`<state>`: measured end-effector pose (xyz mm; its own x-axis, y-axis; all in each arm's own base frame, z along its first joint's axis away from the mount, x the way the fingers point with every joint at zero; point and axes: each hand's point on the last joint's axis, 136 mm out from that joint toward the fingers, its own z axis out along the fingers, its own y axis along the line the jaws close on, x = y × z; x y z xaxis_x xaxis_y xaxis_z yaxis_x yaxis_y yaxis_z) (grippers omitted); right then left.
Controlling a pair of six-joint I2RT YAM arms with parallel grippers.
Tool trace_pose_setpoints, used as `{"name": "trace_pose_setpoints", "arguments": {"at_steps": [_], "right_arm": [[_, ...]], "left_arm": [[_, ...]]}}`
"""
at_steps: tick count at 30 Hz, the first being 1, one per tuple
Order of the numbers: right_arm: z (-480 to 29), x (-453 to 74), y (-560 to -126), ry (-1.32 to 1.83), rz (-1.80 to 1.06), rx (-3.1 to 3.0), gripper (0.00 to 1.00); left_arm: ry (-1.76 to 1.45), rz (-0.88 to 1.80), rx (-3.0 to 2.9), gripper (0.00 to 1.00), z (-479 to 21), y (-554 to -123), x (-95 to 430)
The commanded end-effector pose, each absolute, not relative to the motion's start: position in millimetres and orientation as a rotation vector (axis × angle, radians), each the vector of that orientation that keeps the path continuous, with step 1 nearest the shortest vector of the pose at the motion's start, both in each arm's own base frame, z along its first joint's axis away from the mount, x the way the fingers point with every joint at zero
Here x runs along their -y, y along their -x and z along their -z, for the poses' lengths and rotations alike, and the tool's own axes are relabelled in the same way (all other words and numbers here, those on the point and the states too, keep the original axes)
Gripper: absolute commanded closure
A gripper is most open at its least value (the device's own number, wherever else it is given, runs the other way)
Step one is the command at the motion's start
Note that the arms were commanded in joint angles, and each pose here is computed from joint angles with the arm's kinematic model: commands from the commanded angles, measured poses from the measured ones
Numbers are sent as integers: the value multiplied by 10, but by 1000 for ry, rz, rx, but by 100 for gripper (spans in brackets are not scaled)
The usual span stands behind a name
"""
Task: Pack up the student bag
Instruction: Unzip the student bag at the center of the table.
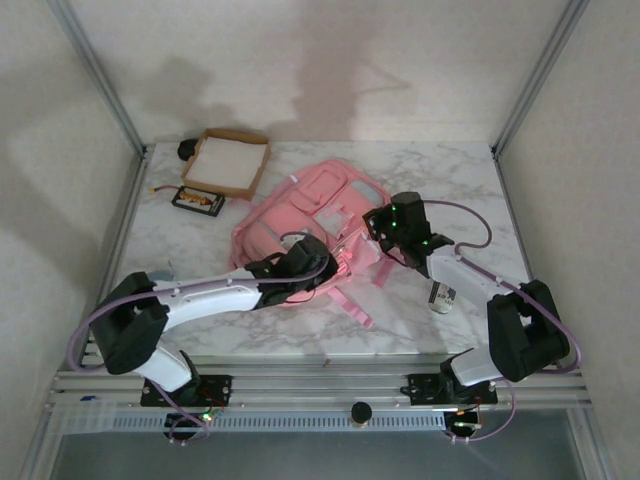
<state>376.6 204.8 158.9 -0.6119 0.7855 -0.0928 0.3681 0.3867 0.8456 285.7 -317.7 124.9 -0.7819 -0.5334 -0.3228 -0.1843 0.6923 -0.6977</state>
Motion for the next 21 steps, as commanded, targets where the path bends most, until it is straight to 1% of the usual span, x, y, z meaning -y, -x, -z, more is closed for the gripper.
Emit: {"name": "trace_pose_setpoints", "arguments": {"at_steps": [1, 4, 6, 8, 9, 10, 12, 13, 14, 17, 21], "right_arm": [[-2167, -1987, -4036, -935, -1259, -1958, 100], [-2178, -1967, -4055, -924, -1257, -1958, 100], [-2196, -1982, -4039, -917, -1255, -1958, 100], [-2207, -2007, -4015, -919, -1260, -1953, 100], [-2206, -2015, -4015, -920, -1262, -1954, 100], [-2189, -2021, -4022, -923, -1257, -1960, 100], [-2151, -2051, -4027, -932, -1269, -1972, 100], [-2132, -2074, -4021, -935, -1279, -1977, 100], [-2115, -2085, -4017, -943, -1286, -1981, 100], [-2108, -2120, -3993, -964, -1313, -1980, 100], [-2209, -2182, -3971, -961, -1357, -1969, 100]], "left_arm": [[475, 756, -2512, 100, -1073, -2672, 2852], [423, 698, -2528, 100, -1116, -2631, 2674], [355, 821, -2514, 100, -1273, -2624, 2829], [297, 885, -2479, 100, -1485, -2650, 3042], [281, 880, -2470, 94, -1544, -2670, 3112], [264, 856, -2469, 85, -1575, -2704, 3180], [242, 782, -2462, 78, -1637, -2783, 3259], [218, 729, -2452, 70, -1657, -2817, 3295], [212, 665, -2448, 66, -1668, -2848, 3310], [179, 525, -2428, 60, -1674, -2890, 3365], [119, 429, -2443, 56, -1619, -2848, 3475]]}}
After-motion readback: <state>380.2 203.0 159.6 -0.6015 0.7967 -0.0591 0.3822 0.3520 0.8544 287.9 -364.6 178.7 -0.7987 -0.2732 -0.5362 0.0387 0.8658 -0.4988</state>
